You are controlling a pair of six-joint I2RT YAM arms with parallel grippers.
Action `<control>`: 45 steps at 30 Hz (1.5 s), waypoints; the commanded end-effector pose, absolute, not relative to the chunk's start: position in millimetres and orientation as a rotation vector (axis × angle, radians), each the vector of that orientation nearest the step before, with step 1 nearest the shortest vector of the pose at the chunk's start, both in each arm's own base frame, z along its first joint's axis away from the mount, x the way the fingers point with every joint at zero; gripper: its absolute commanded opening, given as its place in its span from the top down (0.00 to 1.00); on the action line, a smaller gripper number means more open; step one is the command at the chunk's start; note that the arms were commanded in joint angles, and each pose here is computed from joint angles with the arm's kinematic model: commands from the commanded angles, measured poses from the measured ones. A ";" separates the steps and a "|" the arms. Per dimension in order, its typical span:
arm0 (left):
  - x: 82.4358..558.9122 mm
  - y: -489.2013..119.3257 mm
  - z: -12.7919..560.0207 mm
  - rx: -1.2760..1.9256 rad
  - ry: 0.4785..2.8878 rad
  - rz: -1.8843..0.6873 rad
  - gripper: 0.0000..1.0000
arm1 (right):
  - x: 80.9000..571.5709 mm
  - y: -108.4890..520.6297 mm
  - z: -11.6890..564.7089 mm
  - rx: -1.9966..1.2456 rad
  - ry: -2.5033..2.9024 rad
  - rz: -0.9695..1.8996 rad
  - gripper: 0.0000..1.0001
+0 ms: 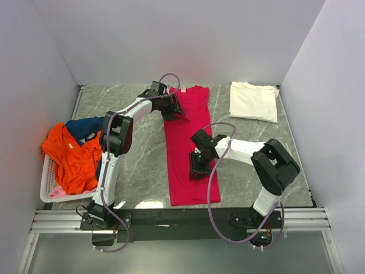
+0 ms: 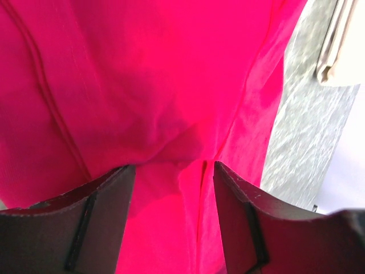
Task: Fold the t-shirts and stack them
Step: Fold the tshirt
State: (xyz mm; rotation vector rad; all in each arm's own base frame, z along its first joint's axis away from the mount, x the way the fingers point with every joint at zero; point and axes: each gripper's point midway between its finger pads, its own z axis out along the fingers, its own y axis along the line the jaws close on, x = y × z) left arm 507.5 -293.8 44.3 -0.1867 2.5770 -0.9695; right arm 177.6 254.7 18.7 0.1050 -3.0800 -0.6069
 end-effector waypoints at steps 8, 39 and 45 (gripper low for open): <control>544.5 -291.0 74.9 -0.153 2.445 -0.909 0.33 | 200.2 274.4 33.1 0.174 -3.140 -0.665 0.54; 215.8 -250.3 94.1 -0.352 2.598 -0.720 0.30 | 95.4 153.2 36.3 -0.028 -3.216 -0.441 0.48; 185.6 -234.3 79.9 -0.321 2.676 -0.633 0.29 | 96.0 158.8 30.0 -0.069 -3.234 -0.541 0.48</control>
